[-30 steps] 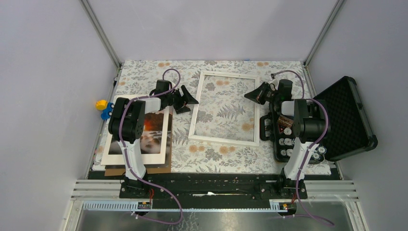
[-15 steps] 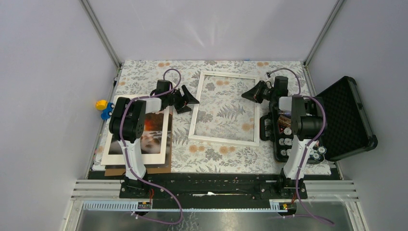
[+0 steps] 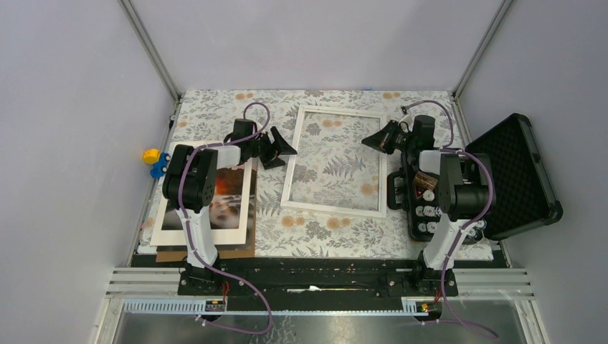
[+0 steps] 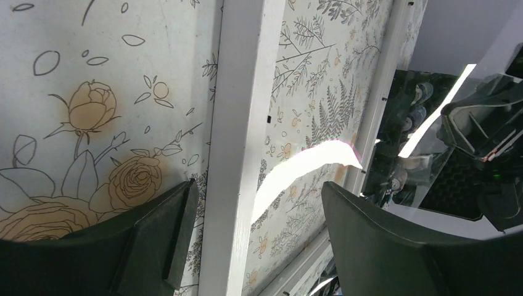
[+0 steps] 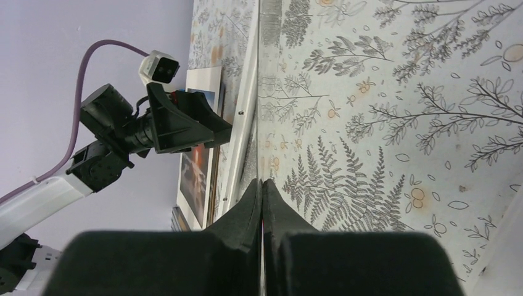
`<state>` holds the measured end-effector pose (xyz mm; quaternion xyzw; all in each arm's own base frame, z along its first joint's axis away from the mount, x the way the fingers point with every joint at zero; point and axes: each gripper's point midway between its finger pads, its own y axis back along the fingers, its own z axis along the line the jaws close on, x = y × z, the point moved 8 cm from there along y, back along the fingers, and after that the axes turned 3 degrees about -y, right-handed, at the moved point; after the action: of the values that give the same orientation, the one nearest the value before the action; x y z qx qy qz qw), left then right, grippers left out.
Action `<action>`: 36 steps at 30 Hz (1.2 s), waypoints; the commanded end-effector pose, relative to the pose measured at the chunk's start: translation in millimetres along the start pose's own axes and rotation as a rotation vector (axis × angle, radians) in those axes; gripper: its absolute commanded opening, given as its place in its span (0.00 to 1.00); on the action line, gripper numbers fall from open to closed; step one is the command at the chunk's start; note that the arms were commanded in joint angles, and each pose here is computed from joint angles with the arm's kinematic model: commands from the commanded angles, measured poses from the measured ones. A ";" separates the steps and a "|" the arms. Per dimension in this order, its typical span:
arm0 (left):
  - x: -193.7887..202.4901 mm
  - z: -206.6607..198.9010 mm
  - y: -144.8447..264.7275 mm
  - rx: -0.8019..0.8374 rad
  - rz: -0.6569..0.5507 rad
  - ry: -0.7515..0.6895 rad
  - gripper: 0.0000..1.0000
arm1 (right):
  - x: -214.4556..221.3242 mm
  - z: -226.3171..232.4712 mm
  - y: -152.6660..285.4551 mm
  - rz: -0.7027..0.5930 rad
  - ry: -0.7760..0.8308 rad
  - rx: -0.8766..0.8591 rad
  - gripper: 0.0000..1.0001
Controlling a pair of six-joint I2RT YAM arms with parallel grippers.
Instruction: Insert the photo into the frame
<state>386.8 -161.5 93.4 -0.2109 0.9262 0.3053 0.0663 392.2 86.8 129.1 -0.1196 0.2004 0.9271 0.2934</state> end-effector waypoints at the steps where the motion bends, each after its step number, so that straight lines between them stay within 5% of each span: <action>1: -5.2 5.0 -3.7 -0.024 -0.018 -0.018 0.80 | -7.7 29.4 7.5 -0.053 0.123 -0.095 0.00; 36: -6.2 2.6 -3.3 -0.015 -0.017 -0.024 0.80 | -18.7 38.3 -3.0 0.010 -0.010 -0.250 0.00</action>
<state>386.7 -161.6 93.3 -0.2107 0.9263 0.3054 0.0659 402.0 93.1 144.7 -0.1216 0.1241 0.9417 0.2880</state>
